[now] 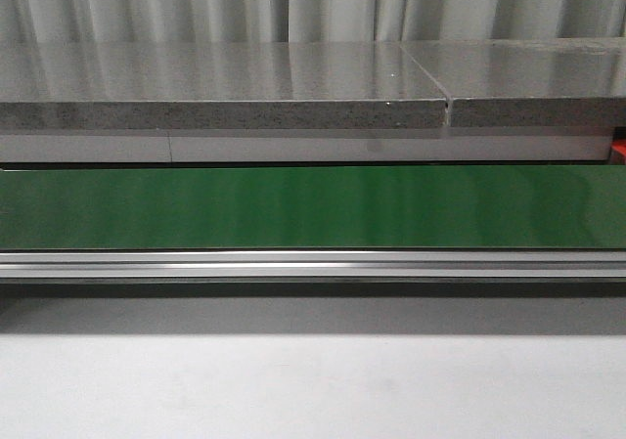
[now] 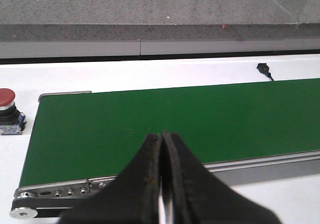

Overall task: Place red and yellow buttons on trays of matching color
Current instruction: 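Lower the yellow button into the yellow tray and open the right gripper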

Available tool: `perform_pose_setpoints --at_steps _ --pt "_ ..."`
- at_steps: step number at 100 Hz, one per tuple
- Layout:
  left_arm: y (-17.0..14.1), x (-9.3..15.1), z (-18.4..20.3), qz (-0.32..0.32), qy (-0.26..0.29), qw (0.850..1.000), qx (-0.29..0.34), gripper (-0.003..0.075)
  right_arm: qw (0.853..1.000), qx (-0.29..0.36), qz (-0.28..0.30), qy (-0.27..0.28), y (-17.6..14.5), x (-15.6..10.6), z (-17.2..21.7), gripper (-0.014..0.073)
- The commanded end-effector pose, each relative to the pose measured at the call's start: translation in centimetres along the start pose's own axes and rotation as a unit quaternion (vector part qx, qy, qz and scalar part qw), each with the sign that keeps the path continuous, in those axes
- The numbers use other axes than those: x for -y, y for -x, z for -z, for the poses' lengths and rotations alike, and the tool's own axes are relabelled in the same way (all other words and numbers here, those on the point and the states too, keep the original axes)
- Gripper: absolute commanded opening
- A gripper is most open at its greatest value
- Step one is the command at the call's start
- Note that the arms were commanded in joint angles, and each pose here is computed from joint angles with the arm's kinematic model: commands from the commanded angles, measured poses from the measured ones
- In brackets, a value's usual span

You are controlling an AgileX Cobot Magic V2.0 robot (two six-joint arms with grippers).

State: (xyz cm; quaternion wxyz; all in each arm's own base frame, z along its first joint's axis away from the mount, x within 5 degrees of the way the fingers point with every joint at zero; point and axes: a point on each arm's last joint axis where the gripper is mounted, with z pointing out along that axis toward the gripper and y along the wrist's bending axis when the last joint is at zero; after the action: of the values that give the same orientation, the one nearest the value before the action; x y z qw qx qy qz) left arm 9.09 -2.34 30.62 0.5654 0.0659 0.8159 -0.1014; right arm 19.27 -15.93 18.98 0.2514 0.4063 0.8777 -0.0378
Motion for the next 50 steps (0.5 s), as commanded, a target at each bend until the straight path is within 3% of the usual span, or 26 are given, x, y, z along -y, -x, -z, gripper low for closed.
perform_pose_setpoints --at_steps 1,25,50 --pt "1.4 0.2 0.3 0.005 -0.007 0.999 0.046 -0.0019 0.998 0.064 0.002 0.008 1.5 -0.3 2.5 0.0596" --pt "1.4 0.2 0.3 0.005 -0.007 0.999 0.046 -0.0019 0.986 0.160 0.024 0.037 1.7 -1.6 7.3 0.0596" --pt "1.4 0.2 0.3 0.005 -0.007 0.999 0.046 -0.0019 0.952 0.244 0.138 0.125 -0.2 -6.1 12.5 0.0596"
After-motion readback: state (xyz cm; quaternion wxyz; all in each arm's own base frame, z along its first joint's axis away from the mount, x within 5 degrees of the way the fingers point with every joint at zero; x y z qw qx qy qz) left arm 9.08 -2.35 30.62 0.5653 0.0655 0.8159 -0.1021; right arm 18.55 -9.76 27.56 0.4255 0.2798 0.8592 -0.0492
